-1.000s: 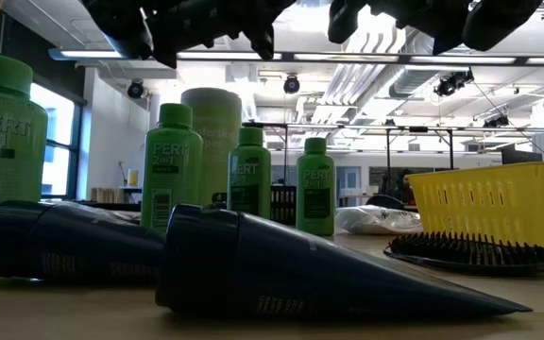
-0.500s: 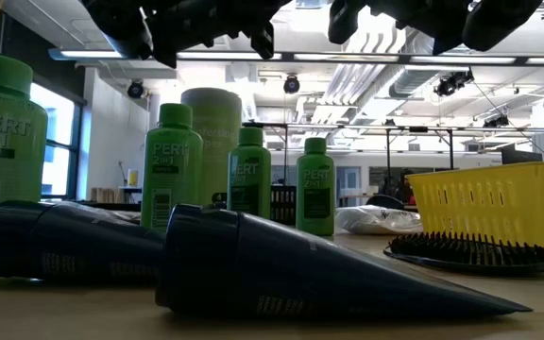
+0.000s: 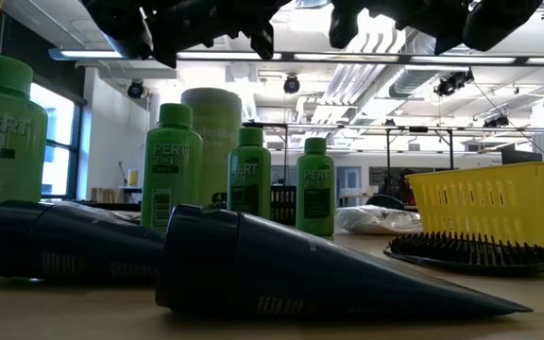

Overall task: Pick & Place Travel size toiletries
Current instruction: Put the black hair brush into the bottom left black bin

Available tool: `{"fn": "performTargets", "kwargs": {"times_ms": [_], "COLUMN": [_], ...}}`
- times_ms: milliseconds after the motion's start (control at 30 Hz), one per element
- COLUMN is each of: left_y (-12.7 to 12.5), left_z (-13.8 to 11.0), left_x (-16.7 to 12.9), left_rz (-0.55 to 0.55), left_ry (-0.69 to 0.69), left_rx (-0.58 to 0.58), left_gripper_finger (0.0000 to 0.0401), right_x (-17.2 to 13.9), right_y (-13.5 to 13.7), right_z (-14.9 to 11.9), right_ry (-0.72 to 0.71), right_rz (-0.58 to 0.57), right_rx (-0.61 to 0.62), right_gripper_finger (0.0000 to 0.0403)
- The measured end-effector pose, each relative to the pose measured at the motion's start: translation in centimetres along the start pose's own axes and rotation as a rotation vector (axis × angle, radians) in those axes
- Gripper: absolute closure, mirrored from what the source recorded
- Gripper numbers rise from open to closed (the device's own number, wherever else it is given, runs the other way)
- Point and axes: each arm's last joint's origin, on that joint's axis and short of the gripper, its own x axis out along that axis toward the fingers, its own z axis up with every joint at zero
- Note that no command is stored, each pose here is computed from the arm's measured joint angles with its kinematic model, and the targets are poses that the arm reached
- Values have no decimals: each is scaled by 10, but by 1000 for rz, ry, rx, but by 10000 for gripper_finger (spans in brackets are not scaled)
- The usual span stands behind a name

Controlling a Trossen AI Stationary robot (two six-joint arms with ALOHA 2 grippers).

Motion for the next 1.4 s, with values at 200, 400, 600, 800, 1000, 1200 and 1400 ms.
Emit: {"fn": "performTargets", "kwargs": {"times_ms": [200,400,600,800,1000,1200,1400], "left_y": [0,-2,-2,-3,-7,-13,-19], "left_z": [0,-1,0,-6,-3,7,13], "left_x": [0,-1,-1,-3,-8,-15,-23], "left_rz": [-14,-42,-44,-51,-37,-6,58], "left_ry": [5,30,34,113,171,188,234], "left_rx": [-24,-51,-48,-137,-200,-214,-249], "left_gripper_finger": [372,372,372,371,369,372,371], "right_x": [-5,-24,-41,-49,-52,-53,-53], "right_y": [-5,-10,-17,-24,-27,-28,-28], "right_z": [4,27,38,35,23,20,19], "right_ry": [15,54,100,169,265,291,297], "right_rz": [32,108,74,20,-28,-34,-36], "right_rx": [2,77,97,147,191,176,167], "right_gripper_finger": [212,206,215,216,216,216,216]}}
